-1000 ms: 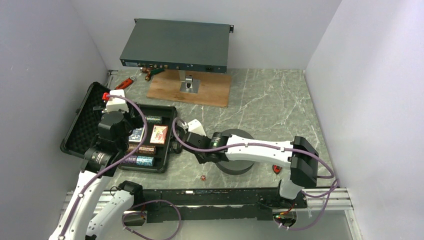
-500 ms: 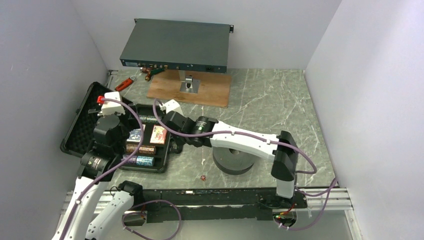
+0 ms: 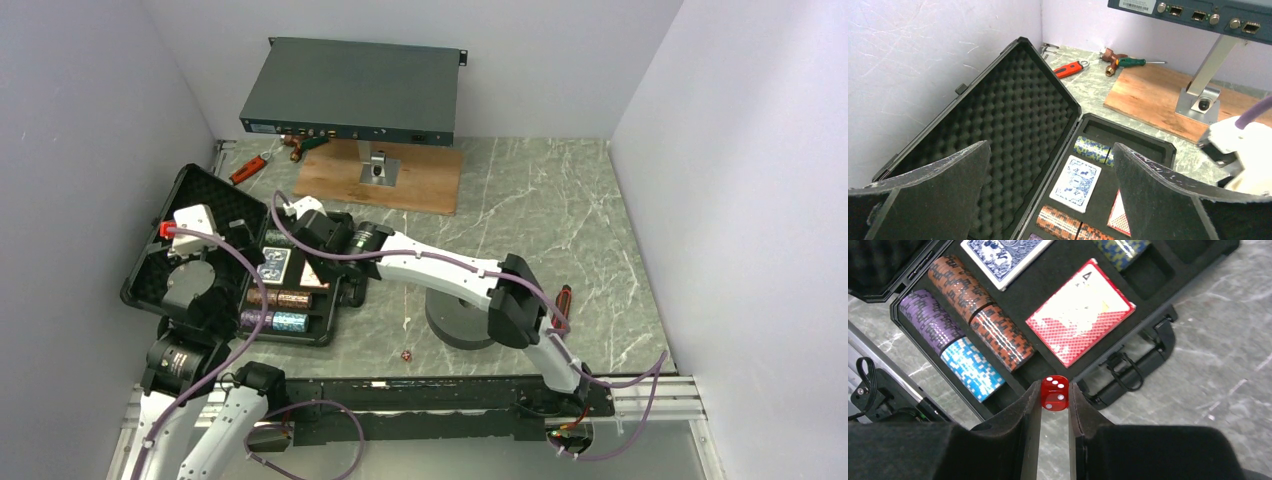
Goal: Pack up texas hold em set
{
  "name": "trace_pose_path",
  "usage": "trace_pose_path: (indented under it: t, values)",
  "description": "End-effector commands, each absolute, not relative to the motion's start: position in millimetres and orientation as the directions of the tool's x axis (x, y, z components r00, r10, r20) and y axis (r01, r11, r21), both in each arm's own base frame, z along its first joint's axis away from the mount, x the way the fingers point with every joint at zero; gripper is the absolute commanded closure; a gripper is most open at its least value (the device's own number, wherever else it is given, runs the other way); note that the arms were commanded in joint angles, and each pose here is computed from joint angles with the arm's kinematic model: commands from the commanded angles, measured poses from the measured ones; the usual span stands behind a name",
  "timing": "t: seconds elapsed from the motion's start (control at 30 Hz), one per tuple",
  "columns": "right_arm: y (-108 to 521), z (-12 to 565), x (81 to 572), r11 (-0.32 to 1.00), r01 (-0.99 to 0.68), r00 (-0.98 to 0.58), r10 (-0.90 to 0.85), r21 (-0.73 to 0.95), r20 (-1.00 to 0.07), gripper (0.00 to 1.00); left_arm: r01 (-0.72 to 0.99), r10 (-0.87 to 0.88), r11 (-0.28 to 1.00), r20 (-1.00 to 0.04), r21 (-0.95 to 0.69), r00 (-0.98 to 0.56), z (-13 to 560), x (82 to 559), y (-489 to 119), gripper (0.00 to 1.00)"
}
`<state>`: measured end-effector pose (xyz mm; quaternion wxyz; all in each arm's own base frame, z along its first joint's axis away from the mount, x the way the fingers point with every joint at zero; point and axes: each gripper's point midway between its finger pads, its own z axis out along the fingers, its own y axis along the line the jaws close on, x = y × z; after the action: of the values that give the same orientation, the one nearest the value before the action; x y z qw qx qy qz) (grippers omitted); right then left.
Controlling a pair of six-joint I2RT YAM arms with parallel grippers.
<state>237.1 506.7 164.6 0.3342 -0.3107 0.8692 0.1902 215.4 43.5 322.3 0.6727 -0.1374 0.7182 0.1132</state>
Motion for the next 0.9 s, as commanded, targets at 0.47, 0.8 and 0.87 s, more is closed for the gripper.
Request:
trace_pose_path:
  t: [0.47, 0.8, 0.87]
  values:
    - [544, 120, 230, 0.671, -0.718, -0.604, -0.468, 0.186, -0.645, 1.00, -0.372, -0.082, 0.924, -0.996, -0.091, 0.038, 339, 210, 51, 0.00]
    - [544, 102, 229, 0.675, -0.715, -0.615, -0.484, 0.181, -0.623, 1.00, -0.359, -0.078, 0.930, -0.996, -0.085, 0.032, 338, 213, 49, 0.01]
    - [543, 101, 229, 0.676, -0.714, -0.616, -0.485, 0.180, -0.620, 0.98, -0.357, -0.078, 0.930, -0.997, -0.083, 0.030, 338, 213, 49, 0.02]
